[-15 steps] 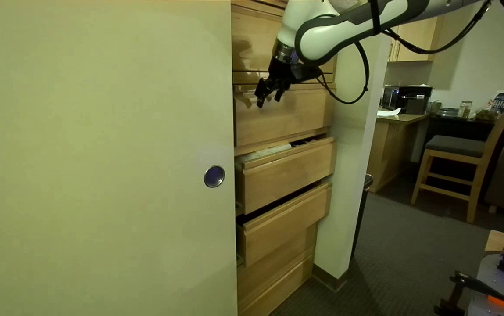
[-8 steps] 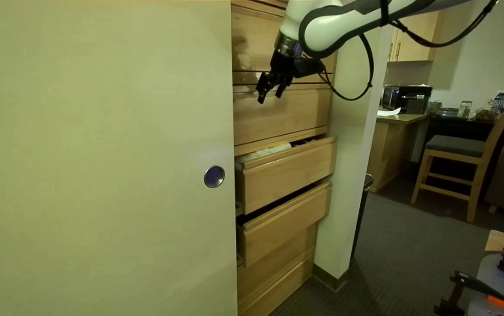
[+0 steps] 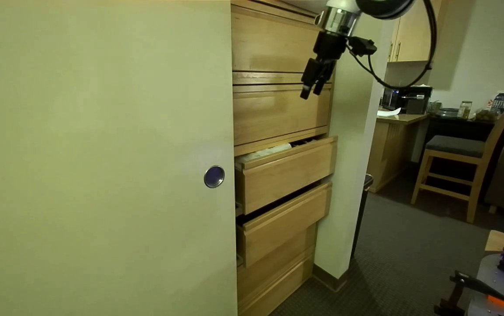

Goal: Close the second drawer from the top.

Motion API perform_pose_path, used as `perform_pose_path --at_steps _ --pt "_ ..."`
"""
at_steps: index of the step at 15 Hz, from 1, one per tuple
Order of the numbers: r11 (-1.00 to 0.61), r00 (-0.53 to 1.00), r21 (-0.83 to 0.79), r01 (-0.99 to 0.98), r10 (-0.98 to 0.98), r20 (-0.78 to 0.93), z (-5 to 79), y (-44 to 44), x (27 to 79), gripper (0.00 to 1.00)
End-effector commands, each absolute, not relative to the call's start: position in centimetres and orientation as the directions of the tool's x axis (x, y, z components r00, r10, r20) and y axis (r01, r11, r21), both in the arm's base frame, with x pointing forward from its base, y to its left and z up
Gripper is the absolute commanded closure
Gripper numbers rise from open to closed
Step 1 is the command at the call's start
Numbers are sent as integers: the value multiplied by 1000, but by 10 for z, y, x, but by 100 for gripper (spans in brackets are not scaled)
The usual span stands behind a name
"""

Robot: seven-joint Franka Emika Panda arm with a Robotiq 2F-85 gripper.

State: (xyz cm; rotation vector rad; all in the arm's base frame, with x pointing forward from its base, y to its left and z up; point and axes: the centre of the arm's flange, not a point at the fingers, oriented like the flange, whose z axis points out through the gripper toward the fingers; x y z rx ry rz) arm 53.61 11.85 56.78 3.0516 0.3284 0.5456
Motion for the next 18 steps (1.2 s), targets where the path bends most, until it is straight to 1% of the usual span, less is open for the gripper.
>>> perform_pose_path --at_steps 1,3,6,10,11,12,18 --pt "-969 925 68 238 248 289 563 79 452 0" --pt "-970 933 80 232 245 264 559 63 423 0" --pt "-973 944 74 220 231 236 547 49 393 0" --pt "-978 953 61 199 207 221 534 47 366 0" --pt "-980 958 58 189 197 209 531 48 362 0" --pt "-979 955 75 190 202 217 538 51 384 0" --pt "-979 955 75 190 202 216 535 50 373 0"
